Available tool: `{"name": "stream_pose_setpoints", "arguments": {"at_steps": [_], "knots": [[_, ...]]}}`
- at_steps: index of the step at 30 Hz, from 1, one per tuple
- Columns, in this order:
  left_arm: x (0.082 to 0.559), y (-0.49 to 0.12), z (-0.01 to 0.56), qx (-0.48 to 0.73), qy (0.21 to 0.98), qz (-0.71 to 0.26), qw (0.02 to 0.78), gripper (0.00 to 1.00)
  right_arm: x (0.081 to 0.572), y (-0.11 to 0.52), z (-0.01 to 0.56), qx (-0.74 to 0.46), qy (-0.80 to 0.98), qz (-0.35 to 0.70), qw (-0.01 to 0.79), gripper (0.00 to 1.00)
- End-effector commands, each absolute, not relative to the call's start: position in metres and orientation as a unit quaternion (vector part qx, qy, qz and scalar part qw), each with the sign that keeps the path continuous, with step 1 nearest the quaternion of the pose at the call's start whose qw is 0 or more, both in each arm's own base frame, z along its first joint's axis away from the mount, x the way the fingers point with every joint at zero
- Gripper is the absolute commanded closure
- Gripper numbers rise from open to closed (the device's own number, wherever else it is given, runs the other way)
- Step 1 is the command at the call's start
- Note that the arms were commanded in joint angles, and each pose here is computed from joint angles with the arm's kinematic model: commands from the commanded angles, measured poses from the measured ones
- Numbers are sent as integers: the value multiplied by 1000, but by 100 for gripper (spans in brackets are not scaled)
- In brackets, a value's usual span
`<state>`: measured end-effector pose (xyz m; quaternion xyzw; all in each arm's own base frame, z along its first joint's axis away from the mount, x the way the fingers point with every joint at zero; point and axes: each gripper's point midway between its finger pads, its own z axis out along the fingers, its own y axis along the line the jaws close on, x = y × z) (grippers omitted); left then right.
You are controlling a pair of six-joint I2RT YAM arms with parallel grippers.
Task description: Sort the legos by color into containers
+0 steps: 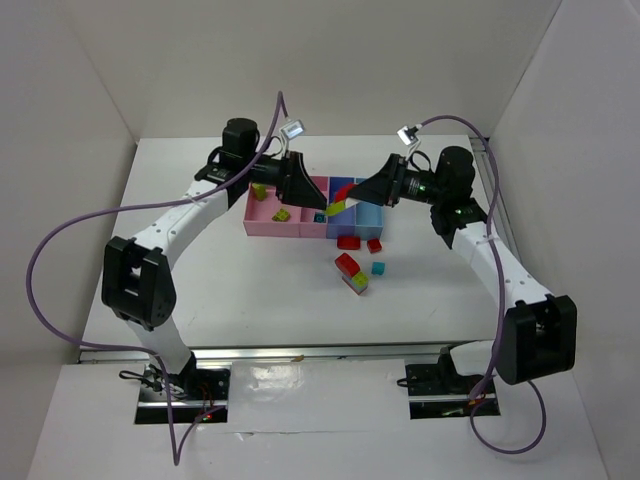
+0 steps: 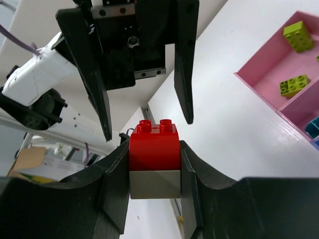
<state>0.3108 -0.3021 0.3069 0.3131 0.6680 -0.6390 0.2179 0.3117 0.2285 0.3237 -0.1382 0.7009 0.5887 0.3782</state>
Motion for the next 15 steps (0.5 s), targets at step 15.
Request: {"name": "stream_pose_setpoints", "arguments": {"at_steps": [15], "knots": [[299,-327,324,366,636,-640,227,11,299,234,355,-198,658,611,393,100]]}}
